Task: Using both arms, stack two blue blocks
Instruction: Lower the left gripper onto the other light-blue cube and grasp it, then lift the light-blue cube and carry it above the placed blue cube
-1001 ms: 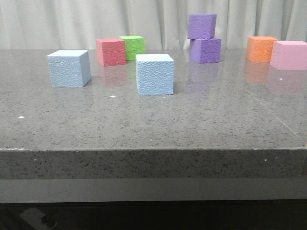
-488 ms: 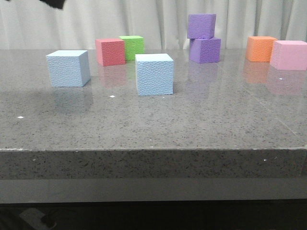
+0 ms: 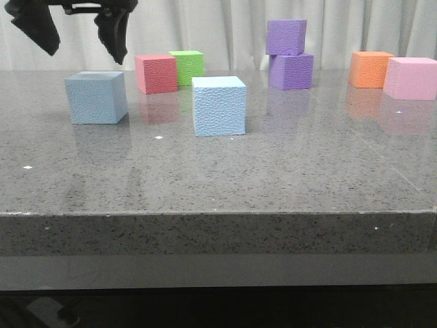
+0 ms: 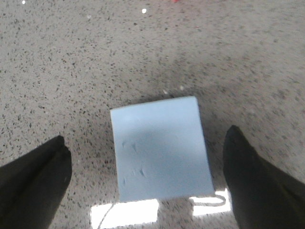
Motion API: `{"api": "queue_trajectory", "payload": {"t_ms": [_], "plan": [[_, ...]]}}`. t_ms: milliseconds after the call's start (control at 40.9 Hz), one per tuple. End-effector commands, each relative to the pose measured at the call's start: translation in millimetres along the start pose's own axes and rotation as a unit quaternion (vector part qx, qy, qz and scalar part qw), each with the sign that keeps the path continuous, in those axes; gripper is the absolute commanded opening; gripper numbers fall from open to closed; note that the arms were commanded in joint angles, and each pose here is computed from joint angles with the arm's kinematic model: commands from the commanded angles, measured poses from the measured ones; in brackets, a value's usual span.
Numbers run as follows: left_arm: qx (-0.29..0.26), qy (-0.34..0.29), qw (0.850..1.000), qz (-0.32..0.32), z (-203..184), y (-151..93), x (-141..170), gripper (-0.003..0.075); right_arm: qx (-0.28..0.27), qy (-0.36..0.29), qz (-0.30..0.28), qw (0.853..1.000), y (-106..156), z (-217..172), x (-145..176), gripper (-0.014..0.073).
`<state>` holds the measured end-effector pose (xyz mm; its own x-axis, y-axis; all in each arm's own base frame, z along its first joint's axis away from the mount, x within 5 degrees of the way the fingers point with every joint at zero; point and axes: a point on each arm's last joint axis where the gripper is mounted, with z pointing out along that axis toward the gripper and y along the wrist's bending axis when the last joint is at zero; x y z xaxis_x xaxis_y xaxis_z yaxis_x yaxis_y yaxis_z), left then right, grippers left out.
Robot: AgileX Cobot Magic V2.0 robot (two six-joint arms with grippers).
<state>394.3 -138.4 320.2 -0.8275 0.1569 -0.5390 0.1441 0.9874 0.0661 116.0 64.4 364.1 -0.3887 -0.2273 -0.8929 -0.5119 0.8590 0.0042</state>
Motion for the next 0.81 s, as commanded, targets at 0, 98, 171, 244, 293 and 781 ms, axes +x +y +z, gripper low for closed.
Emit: {"api": "queue_trajectory", "payload": {"t_ms": [0, 98, 171, 244, 293, 781], "plan": [[0.013, -0.034, 0.999, -0.022, -16, 2, -15, 0.0628, 0.006, -0.054, 0.001, 0.999, -1, -7, -14, 0.0664], [0.018, -0.031, 0.999, -0.023, -4, -2, -16, 0.0628, 0.006, -0.054, 0.001, 0.999, -1, -7, -14, 0.0664], [0.021, -0.023, 0.999, -0.024, 6, -4, -16, 0.0628, 0.006, -0.054, 0.001, 0.999, -1, -7, -14, 0.0664], [0.02, -0.016, 0.999, -0.023, 12, -5, -14, 0.0628, 0.006, -0.054, 0.001, 0.999, -1, -7, -14, 0.0664], [0.019, -0.013, 0.999, -0.023, 14, -5, -14, 0.0627, 0.006, -0.054, 0.001, 0.999, -1, -7, -14, 0.0664], [0.021, -0.017, 0.999, -0.041, 9, -5, -15, 0.04, 0.006, -0.054, 0.001, 0.999, -1, -7, -14, 0.0664]]}}
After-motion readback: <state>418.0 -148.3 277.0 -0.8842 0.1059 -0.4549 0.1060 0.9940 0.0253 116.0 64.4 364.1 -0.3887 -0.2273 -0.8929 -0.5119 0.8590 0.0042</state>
